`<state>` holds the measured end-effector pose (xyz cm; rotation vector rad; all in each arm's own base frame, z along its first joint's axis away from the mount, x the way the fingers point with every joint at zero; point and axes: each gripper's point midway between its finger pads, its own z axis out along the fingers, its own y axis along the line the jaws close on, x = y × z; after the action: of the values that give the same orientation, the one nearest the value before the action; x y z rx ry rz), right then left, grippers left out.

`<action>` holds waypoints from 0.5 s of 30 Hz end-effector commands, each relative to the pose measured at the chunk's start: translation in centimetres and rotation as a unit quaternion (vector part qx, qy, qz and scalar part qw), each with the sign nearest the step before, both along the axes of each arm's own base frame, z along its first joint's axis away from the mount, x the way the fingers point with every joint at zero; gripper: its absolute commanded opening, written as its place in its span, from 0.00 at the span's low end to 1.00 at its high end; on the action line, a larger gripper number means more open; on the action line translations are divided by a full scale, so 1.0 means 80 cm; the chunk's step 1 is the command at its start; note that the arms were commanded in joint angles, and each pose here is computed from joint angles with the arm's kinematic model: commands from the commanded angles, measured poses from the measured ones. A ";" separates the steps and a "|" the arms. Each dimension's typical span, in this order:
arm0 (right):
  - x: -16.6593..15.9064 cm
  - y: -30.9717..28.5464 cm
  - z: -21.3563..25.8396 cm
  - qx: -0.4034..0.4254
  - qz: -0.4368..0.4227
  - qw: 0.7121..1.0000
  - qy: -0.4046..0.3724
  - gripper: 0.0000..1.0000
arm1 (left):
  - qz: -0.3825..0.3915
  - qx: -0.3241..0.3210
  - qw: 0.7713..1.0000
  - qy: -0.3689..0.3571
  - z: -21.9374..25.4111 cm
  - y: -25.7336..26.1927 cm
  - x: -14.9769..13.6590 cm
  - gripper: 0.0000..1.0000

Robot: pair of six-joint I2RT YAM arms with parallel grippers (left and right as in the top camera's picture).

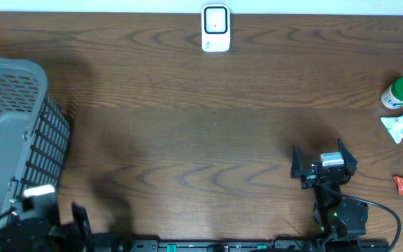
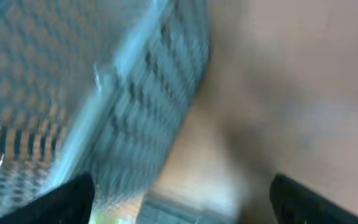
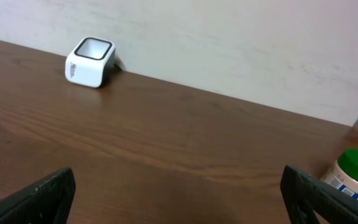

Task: Scan the item barcode

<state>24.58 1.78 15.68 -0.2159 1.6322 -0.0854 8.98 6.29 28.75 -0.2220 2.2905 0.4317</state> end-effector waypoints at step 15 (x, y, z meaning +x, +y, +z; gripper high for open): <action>0.000 0.001 0.000 0.007 0.000 1.000 0.001 0.99 | -0.125 -0.038 0.926 -0.355 0.015 -0.049 0.157 0.90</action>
<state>24.58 1.77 15.68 -0.2153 1.6323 -0.0860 20.00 3.20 32.27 -0.1331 1.5911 0.1464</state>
